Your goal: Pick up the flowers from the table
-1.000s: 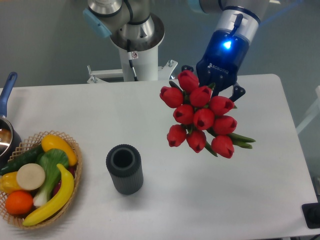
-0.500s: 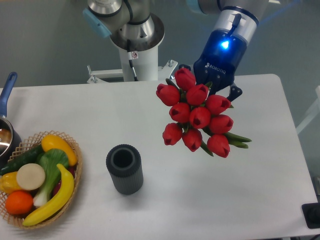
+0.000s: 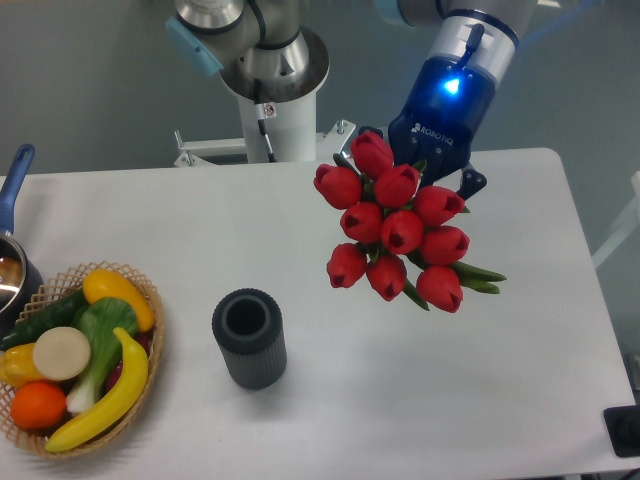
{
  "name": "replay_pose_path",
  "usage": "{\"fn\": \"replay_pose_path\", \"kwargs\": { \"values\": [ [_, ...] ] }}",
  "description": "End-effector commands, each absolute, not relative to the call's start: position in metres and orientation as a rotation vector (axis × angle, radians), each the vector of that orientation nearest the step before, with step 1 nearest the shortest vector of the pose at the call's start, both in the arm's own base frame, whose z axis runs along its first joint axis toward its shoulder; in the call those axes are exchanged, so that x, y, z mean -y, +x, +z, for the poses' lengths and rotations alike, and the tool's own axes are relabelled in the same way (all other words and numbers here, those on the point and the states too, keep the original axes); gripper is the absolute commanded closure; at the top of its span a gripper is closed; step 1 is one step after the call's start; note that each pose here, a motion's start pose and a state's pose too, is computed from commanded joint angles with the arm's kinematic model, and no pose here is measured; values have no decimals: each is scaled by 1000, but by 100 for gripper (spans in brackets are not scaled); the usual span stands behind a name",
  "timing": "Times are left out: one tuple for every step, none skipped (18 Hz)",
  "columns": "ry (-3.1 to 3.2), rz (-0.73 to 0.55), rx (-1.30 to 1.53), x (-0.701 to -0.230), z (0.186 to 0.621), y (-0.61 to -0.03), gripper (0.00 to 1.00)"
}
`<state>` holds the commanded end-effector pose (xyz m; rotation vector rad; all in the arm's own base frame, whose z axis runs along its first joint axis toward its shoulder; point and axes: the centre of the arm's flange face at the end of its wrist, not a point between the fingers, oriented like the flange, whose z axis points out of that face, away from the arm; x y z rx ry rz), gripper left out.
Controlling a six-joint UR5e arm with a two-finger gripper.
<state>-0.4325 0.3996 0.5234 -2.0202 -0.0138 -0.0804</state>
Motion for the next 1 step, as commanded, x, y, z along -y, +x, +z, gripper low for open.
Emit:
{"fn": "replay_pose_path", "kwargs": {
  "values": [
    [-2020,-81,12,-400,523,-432,70]
  ]
}}
